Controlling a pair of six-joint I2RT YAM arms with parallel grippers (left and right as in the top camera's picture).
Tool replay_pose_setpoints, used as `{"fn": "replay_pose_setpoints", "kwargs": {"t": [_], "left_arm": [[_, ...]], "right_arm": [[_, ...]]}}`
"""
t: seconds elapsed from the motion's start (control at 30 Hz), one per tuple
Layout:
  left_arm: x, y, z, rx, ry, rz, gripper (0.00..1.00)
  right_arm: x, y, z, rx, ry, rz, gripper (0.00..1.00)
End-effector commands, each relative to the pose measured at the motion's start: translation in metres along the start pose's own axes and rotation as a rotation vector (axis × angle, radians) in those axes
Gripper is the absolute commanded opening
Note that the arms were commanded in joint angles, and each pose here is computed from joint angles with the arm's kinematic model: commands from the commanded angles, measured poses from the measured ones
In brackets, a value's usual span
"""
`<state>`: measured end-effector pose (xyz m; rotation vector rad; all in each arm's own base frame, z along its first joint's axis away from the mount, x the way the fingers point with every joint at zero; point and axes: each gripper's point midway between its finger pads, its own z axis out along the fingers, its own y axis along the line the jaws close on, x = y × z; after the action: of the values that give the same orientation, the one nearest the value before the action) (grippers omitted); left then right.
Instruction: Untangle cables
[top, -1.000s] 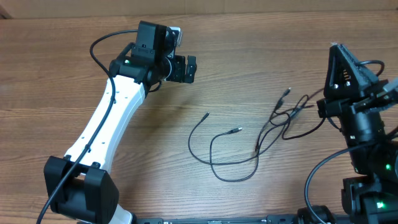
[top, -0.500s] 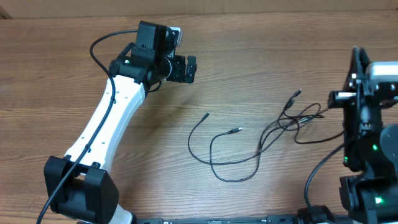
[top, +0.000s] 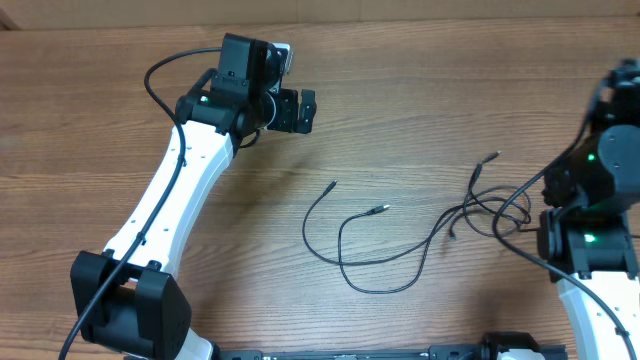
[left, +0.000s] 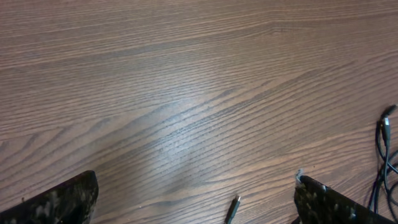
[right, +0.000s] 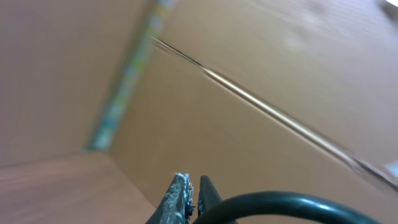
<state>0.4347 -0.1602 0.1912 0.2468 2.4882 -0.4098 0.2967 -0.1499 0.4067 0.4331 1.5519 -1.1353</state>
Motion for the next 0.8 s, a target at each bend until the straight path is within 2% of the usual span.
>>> {"fn": "replay_pose_setpoints", "kwargs": {"t": [0.0, 0.17, 0.27, 0.37, 0.43, 0.57, 0.77], "left_arm": [[-0.01, 0.0, -0.008, -0.006, -0.031, -0.003, 1.0], [-0.01, 0.0, -0.008, -0.006, -0.031, -0.003, 1.0], [-0.01, 0.0, -0.008, -0.006, -0.031, -0.003, 1.0], [-0.01, 0.0, -0.008, -0.006, -0.031, -0.003, 1.0], [-0.01, 0.0, -0.008, -0.006, -0.031, -0.003, 1.0], [-0.01, 0.0, -0.008, -0.006, -0.031, -0.003, 1.0], [-0.01, 0.0, -0.008, -0.006, -0.031, -0.003, 1.0]], "right_arm": [[0.022, -0.051, 0.005, 0.218, 0.113, 0.068, 0.04], [0.061, -0.078, 0.017, 0.323, 0.222, 0.103, 0.04], [0.104, -0.079, 0.027, 0.279, 0.329, 0.166, 0.04], [0.145, -0.071, 0.032, 0.175, 0.453, 0.307, 0.04], [0.181, -0.071, 0.037, 0.118, 0.569, 0.503, 0.04], [0.212, -0.074, 0.047, 0.026, 0.661, 0.716, 0.04], [0.253, -0.11, 0.05, 0.069, 0.737, 1.076, 0.04]]}}
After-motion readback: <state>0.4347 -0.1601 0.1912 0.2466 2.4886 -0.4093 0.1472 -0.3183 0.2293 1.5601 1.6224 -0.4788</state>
